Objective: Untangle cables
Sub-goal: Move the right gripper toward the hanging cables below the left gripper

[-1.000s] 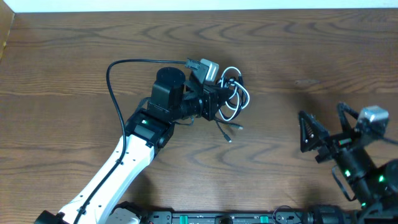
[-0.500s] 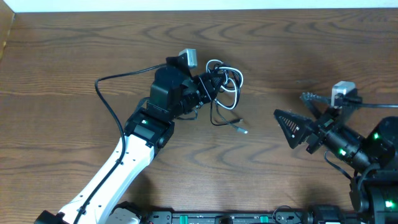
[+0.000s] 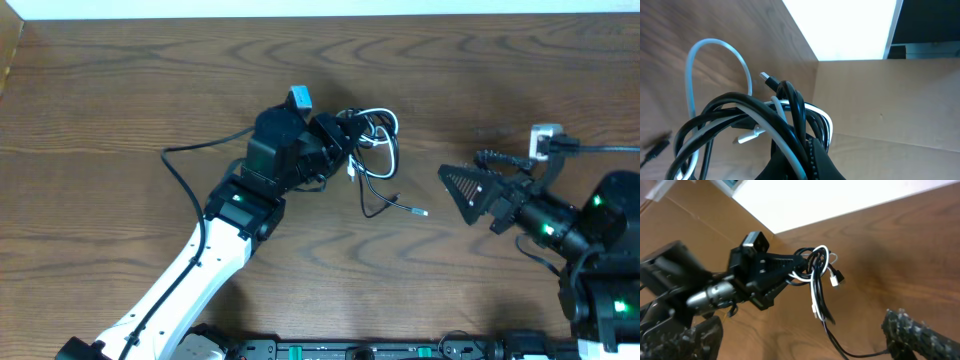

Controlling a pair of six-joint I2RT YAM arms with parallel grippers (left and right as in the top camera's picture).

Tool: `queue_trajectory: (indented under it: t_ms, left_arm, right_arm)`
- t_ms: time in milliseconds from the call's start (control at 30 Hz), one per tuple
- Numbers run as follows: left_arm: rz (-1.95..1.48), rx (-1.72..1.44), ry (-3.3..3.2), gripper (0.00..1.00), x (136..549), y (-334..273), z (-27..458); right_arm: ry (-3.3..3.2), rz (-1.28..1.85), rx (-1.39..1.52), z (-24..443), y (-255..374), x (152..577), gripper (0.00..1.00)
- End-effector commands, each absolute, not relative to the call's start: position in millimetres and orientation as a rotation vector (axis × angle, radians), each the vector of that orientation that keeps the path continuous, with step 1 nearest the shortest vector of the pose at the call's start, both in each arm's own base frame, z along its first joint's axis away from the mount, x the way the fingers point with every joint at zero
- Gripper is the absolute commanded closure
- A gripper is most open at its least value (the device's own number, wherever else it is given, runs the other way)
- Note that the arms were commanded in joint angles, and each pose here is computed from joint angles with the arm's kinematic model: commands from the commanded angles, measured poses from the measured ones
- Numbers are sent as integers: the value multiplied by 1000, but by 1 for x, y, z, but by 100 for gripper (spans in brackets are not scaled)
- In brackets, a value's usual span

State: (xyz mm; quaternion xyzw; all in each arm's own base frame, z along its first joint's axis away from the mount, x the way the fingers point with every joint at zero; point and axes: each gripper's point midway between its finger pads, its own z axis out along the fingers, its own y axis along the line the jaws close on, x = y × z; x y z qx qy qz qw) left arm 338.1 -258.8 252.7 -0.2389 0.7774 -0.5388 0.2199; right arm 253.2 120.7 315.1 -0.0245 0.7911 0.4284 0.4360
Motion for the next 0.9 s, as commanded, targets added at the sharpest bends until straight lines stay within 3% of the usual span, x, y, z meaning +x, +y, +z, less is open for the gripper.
queue_trajectory:
  t_ms: [0,400,633,867]
  left_arm:
    - [-1554,-678,2123,92,331,-267,269]
    - [-1645,-575,2035,92,328,-281,295]
    - [-1671,-547,2049,93,324,-284,296]
    - [-1705,-511,2074,92,317,-288,297]
  right_arm:
    - [1979,1085,-122,313,126,255,6]
    - [1989,1156,-543,287,179,242,11]
    - [2041,1175,-553,272,186,247,28]
    - [2072,1107,-510,264,181,258,28]
